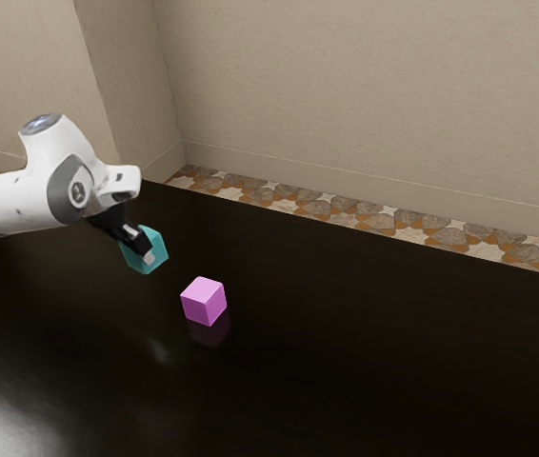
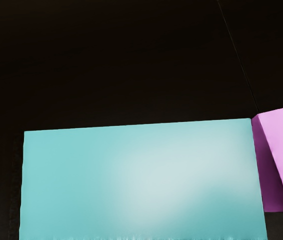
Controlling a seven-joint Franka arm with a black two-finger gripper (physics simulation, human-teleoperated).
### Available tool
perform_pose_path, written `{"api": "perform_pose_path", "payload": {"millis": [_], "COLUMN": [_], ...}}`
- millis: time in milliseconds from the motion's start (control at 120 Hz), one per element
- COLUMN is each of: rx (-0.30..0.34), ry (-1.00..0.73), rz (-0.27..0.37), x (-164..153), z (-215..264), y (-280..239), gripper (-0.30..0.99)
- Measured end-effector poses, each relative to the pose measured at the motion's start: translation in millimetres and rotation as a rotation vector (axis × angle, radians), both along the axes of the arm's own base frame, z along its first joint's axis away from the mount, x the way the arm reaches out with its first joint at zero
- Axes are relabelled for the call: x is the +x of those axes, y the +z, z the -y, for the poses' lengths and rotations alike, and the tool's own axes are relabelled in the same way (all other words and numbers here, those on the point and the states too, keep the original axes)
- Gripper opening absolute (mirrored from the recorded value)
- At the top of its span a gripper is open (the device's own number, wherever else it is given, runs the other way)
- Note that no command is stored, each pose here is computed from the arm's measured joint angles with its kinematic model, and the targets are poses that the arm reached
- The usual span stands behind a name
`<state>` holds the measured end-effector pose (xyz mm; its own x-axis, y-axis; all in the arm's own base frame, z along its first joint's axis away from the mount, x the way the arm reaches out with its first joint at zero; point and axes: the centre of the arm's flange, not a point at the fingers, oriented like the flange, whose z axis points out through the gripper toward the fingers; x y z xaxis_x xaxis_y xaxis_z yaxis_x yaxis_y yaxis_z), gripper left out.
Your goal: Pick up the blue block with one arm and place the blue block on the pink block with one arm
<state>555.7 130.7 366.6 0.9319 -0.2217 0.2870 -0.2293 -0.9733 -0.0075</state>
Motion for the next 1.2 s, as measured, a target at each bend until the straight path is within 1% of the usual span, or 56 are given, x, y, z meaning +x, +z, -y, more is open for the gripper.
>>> {"api": "perform_pose_path", "payload": {"millis": [142, 267, 375, 508, 575, 633, 700, 800, 917, 1200], "rx": [-0.037, -0.072, -0.096, -0.104, -0.091, -0.066, -0.039, -0.019, -0.012, -0.021], "ry": [0.082, 0.161, 0.253, 0.337, 0.357, 0.354, 0.355, 0.358, 0.383, 0.414], "rz": [-0.051, -0.089, -0.119, -0.155, -0.163, -0.166, -0.165, -0.155, -0.14, -0.144], "x": [6.2, 21.4, 27.8, 29.5, 29.7, 30.1, 30.3, 30.6, 30.5, 30.3], "z": [42.5, 74.0, 79.8, 85.6, 89.9, 97.1, 100.8, 109.6, 112.5, 130.6], "y": [2.5, -4.3, -13.3, -25.8, -28.2, -29.5, -29.9, -25.3, -17.7, -20.6], "gripper": [0.36, 0.37, 0.36, 0.37, 0.37, 0.37, 0.37, 0.37, 0.37, 0.36]}}
